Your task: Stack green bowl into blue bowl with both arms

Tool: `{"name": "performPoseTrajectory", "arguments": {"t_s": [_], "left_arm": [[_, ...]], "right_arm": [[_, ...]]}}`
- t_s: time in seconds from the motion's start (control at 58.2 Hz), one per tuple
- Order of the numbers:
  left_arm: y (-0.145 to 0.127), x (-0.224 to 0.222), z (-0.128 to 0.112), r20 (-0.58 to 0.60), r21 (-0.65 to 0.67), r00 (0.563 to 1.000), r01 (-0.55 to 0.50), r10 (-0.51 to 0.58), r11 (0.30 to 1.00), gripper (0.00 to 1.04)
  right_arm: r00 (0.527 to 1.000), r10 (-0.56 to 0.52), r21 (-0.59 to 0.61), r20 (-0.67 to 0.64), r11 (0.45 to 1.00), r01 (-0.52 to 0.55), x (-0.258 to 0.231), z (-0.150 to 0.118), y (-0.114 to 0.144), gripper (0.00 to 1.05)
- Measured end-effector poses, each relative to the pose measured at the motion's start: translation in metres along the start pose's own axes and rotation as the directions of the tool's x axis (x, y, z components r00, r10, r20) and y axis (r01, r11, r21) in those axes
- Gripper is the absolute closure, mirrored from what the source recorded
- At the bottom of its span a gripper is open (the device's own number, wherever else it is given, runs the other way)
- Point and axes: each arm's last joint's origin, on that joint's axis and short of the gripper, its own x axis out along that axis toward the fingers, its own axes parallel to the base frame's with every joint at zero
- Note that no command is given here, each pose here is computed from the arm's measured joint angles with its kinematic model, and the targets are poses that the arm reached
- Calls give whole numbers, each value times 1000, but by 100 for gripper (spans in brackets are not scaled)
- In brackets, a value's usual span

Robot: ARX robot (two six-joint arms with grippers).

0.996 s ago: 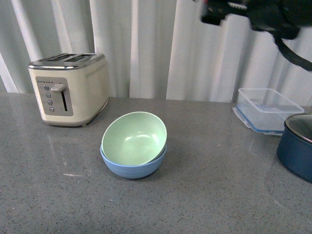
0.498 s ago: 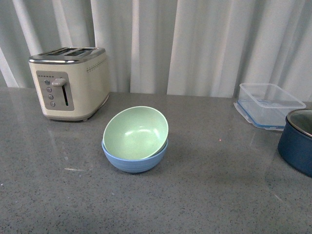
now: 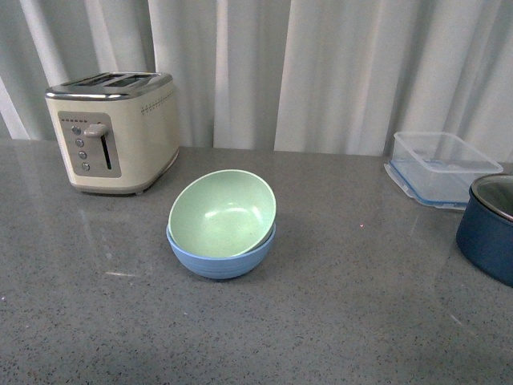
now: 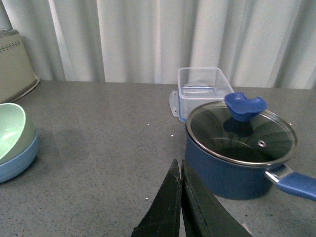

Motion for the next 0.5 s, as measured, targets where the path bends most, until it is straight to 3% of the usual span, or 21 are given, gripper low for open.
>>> {"name": "performPoseTrajectory", "arguments": {"t_s": [0.326,0.498], "left_arm": [[0,0,0,0,0,1000,0,0,1000,7],[0,0,0,0,0,1000,0,0,1000,7]], "right_arm": [[1000,-22,1,-8,1000,22,-26,-17,-5,104],[1000,-22,1,9,1000,22,-34,-13,-5,104]]}}
